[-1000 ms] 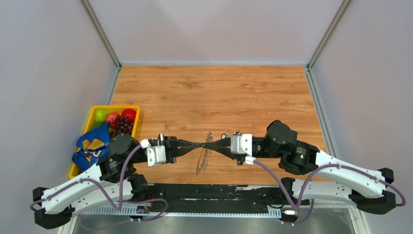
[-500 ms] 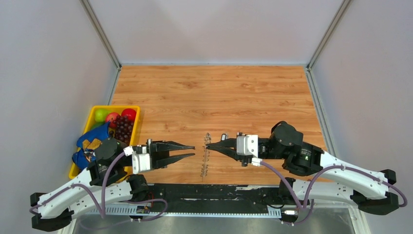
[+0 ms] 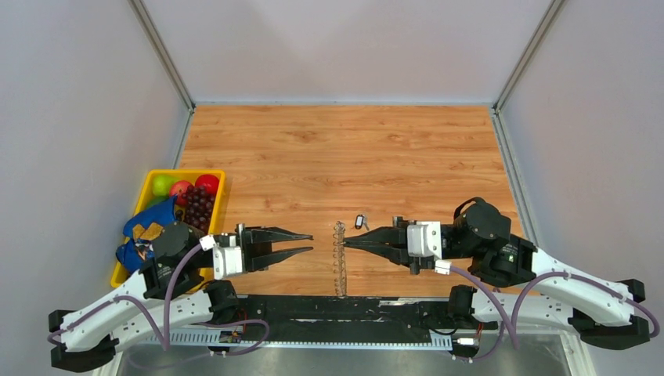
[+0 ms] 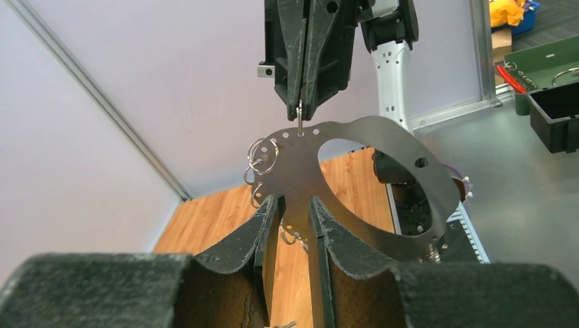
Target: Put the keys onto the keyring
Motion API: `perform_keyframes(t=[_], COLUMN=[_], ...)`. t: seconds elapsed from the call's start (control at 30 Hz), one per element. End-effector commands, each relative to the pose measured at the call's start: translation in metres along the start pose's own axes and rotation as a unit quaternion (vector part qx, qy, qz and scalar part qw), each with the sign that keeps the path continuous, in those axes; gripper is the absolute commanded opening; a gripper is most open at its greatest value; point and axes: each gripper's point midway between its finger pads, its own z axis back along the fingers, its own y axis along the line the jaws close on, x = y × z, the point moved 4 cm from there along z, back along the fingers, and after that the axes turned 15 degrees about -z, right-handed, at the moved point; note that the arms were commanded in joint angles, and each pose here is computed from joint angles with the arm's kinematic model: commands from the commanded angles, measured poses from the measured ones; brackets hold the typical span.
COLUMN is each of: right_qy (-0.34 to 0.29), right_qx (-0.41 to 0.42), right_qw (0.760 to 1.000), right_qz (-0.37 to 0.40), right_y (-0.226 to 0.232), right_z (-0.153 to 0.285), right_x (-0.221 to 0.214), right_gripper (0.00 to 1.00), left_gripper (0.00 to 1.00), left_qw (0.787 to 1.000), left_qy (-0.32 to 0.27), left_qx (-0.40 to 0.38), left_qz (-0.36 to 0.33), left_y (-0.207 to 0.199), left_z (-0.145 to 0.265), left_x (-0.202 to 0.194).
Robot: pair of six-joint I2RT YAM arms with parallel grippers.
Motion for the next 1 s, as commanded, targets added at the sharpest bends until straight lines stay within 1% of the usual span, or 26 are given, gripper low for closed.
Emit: perform_keyframes(t=[0.0,0.1,0.17,0.2,0.23,0.3,0.37,0.43,0.6,0.7,0.73,0.8,0.9,0.93,0.97], right_qy=[-0.031,-0.029,-0.025,-0.022,-0.018,-0.017,-0.009,-0.001,-0.006,-0.013,-0.021,-0.027,-0.030,-0.031,-0.032], right_qx=[0.011,-0.014,-0.059,-0.082,-0.103,-0.145,-0.189,-0.230,-0.301,-0.372,-0.397,-0.428,-0.445,-0.448,-0.452], right_qw=[0.999,0.999,0.998,0.996,0.994,0.987,0.978,0.965,0.937,0.906,0.892,0.873,0.860,0.857,0.855], right_qz=[0.005,-0.002,-0.016,-0.025,-0.035,-0.060,-0.091,-0.123,-0.177,-0.199,-0.216,-0.231,-0.247,-0.250,-0.253], right_y=[0.004,0.000,-0.010,-0.015,-0.019,-0.026,-0.032,-0.037,-0.041,-0.050,-0.052,-0.055,-0.055,-0.054,-0.054], right_z=[0.003,0.007,0.012,0.016,0.019,0.028,0.038,0.048,0.074,0.097,0.104,0.114,0.121,0.122,0.123], right_x=[0.016,0.013,0.011,0.010,0.008,0.007,0.005,0.002,-0.006,-0.012,-0.014,-0.018,-0.024,-0.026,-0.028], right_gripper=[0.00,0.00,0.00,0.00,0.00,0.00,0.00,0.00,0.00,0.00,0.00,0.00,0.00,0.00,0.00], left_gripper=[0.29,0.29,0.30,0.31,0.32,0.34,0.37,0.38,0.45,0.51,0.53,0.57,0.60,0.60,0.60], left_qw=[1.000,1.000,0.999,0.997,0.995,0.987,0.980,0.973,0.962,0.947,0.944,0.936,0.929,0.923,0.926], left_qy=[-0.003,0.008,0.024,0.036,0.048,0.086,0.118,0.148,0.187,0.211,0.218,0.237,0.259,0.271,0.257], left_qx=[0.009,0.017,0.027,0.042,0.048,0.080,0.089,0.092,0.120,0.164,0.171,0.183,0.178,0.179,0.169], left_qz=[-0.001,0.010,0.035,0.046,0.074,0.109,0.134,0.149,0.160,0.176,0.180,0.184,0.193,0.207,0.219], left_y=[0.005,0.007,0.008,0.011,0.011,0.015,0.014,0.012,0.004,0.006,0.006,0.006,0.001,0.000,0.000], left_z=[-0.008,-0.011,-0.016,-0.017,-0.020,-0.024,-0.029,-0.033,-0.039,-0.041,-0.041,-0.045,-0.054,-0.055,-0.060], left_x=[-0.002,-0.008,-0.017,-0.021,-0.027,-0.043,-0.059,-0.074,-0.112,-0.135,-0.140,-0.153,-0.176,-0.189,-0.191])
